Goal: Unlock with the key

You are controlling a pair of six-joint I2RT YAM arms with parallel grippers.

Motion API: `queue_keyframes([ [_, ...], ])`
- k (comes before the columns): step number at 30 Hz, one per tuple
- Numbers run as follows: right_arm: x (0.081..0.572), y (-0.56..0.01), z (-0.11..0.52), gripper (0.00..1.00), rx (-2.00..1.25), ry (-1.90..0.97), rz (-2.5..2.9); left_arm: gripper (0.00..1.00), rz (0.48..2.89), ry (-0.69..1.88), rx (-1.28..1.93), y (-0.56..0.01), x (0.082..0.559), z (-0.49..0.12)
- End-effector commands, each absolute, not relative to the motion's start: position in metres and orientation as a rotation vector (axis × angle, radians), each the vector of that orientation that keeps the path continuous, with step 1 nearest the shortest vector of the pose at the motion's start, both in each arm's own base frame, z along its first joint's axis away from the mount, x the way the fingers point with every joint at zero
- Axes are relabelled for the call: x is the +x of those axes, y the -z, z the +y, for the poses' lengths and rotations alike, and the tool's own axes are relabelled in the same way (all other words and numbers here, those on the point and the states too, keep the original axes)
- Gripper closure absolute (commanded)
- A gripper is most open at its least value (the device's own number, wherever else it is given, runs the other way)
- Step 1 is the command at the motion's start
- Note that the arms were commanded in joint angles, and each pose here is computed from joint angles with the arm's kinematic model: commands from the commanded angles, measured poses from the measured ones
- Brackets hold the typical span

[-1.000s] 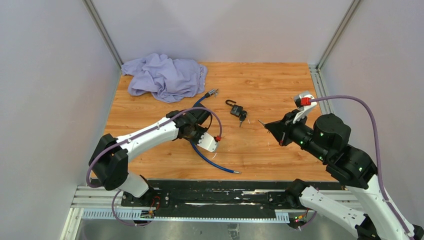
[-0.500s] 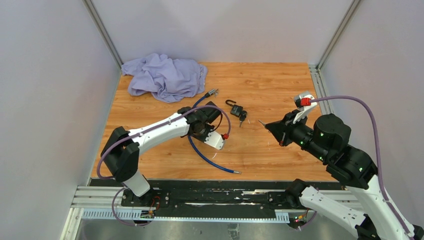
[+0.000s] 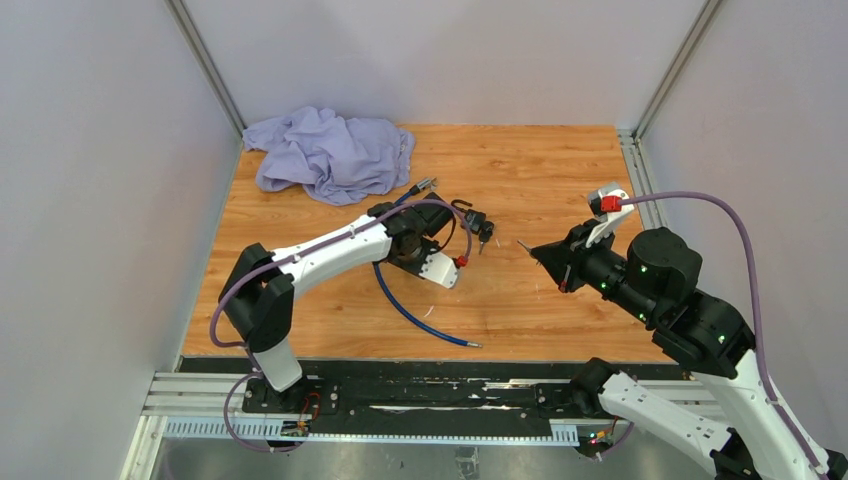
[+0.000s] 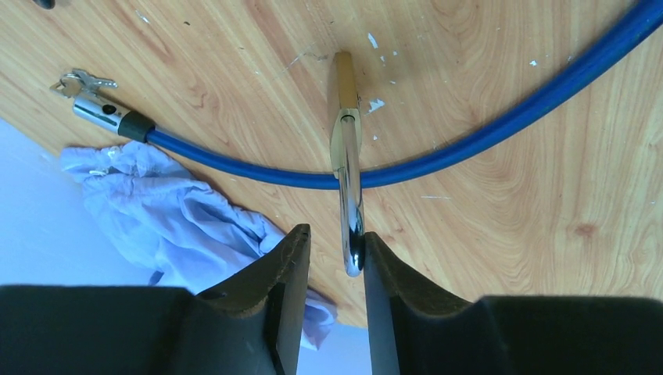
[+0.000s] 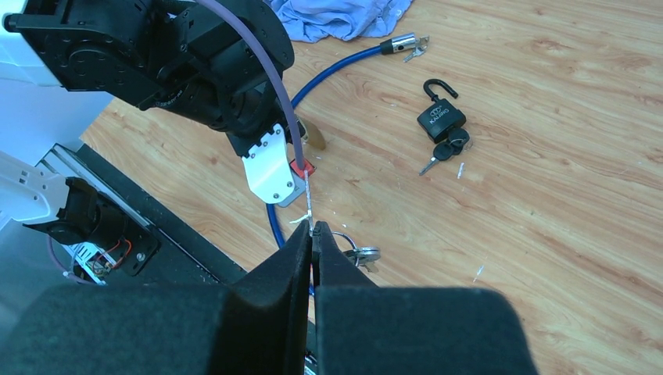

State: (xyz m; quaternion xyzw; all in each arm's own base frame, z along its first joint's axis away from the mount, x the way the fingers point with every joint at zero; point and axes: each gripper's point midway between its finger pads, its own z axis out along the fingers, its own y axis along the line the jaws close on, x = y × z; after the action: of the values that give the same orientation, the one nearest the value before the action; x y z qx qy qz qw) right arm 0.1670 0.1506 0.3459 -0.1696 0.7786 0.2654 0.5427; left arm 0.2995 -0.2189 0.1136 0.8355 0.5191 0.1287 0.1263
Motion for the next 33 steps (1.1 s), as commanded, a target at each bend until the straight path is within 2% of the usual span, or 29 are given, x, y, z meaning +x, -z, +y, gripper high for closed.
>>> queue_keyframes([
  [1,0.169,-0.359,0.144,1.00,-0.383,-0.606,1.810,0.64,1.507,-0.384,2.430,-0.120,0.303,-0.224],
  [6,0.169,-0.361,0.143,0.99,-0.381,-0.608,1.806,0.63,1.507,-0.399,2.413,-0.124,0.310,-0.229],
  [12,0.168,-0.362,0.142,0.99,-0.380,-0.608,1.802,0.57,1.503,-0.410,2.397,-0.125,0.316,-0.235],
  [14,0.168,-0.362,0.142,0.99,-0.381,-0.607,1.802,0.47,1.500,-0.413,2.391,-0.126,0.318,-0.236],
  [16,0.168,-0.362,0.142,0.99,-0.380,-0.606,1.804,0.45,1.503,-0.407,2.384,-0.126,0.319,-0.238],
  [17,0.168,-0.361,0.141,0.99,-0.380,-0.600,1.807,0.33,1.500,-0.393,2.388,-0.125,0.319,-0.240],
  [20,0.169,-0.360,0.140,1.00,-0.375,-0.592,1.809,0.31,1.500,-0.391,2.402,-0.120,0.319,-0.241],
  [21,0.169,-0.361,0.139,0.99,-0.372,-0.589,1.809,0.15,1.501,-0.387,2.408,-0.118,0.319,-0.242],
  [22,0.169,-0.361,0.139,0.99,-0.371,-0.587,1.809,0.08,1.504,-0.382,2.416,-0.114,0.319,-0.243],
  [26,0.168,-0.362,0.137,0.99,-0.367,-0.582,1.810,0.06,1.506,-0.384,2.438,-0.104,0.324,-0.247],
  [33,0.168,-0.362,0.134,0.99,-0.353,-0.579,1.813,0.12,1.445,-0.432,2.471,-0.103,0.334,-0.251],
])
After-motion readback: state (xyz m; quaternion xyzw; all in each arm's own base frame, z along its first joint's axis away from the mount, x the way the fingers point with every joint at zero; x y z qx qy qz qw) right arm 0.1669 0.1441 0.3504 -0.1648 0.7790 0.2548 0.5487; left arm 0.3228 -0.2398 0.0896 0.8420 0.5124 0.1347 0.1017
